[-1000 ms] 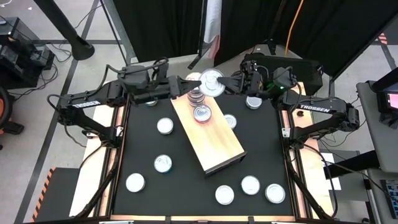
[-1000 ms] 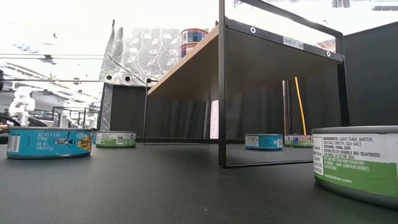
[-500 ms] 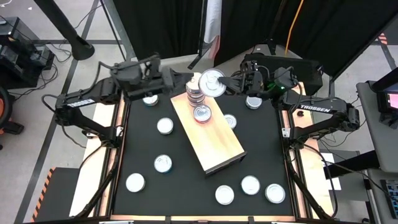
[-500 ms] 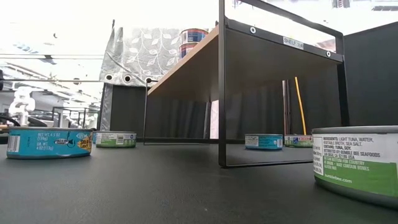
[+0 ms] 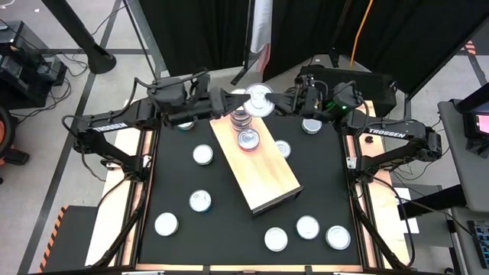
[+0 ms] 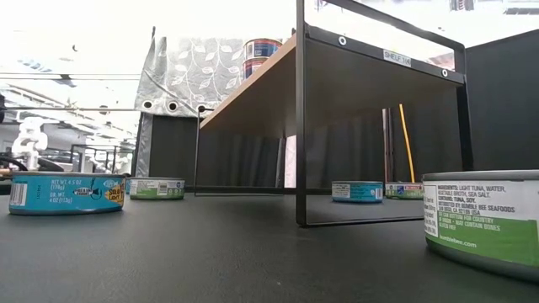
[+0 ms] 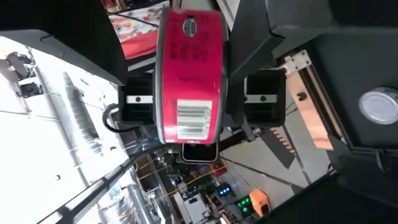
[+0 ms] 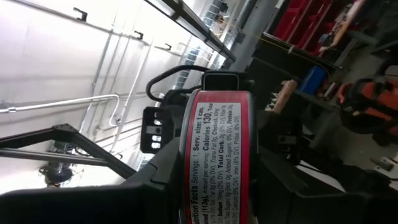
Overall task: Stack canned seafood by type on shelf
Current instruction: Stack the red tuna can on top of the stacked red tuna can on the shelf
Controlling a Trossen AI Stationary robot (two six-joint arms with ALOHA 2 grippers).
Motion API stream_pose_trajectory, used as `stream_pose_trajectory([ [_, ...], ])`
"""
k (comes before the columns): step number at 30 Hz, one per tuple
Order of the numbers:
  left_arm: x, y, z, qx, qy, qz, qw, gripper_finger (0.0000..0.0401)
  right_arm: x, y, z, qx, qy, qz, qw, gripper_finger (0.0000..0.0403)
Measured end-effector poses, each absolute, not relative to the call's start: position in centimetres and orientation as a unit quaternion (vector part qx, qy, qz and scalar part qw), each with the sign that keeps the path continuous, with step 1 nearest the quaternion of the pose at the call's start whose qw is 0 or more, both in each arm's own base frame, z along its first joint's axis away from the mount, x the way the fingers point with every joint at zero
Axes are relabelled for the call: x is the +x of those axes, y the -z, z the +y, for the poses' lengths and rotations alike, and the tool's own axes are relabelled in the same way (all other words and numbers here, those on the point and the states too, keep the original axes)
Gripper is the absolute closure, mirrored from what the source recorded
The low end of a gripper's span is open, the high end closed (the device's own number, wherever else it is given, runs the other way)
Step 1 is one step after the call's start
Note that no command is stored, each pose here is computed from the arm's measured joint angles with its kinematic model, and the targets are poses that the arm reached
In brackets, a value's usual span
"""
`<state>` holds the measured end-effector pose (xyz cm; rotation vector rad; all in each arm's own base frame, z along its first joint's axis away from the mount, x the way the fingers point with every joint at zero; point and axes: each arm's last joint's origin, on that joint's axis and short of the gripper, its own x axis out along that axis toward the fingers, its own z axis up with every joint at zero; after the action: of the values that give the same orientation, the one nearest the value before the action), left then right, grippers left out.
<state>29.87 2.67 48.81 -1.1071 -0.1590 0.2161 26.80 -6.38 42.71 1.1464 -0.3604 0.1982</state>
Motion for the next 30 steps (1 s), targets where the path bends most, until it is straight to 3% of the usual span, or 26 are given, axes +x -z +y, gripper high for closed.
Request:
stream_pose_trajectory([
  [6,29.9,-48.7,2.9,-0.526,-0.072,-0.053,0.846,0.0141,26.8,-42.6,-6.4,0.533,-0.088,-0.163,0.825,0.0279],
  [16,29.8,-48.3,3.5,-0.503,-0.09,-0.034,0.859,0.0253,26.9,-42.4,-6.5,0.529,-0.069,-0.163,0.83,0.0254],
  [22,29.3,-48.2,3.6,-0.445,-0.084,-0.007,0.891,0.0253,26.8,-42.3,-6.3,0.537,-0.08,-0.139,0.828,0.018],
  [30,25.3,-48.2,3.2,-0.474,-0.096,0.075,0.872,0.0243,23.6,-44.2,-6.0,0.488,-0.089,-0.157,0.854,0.0076],
])
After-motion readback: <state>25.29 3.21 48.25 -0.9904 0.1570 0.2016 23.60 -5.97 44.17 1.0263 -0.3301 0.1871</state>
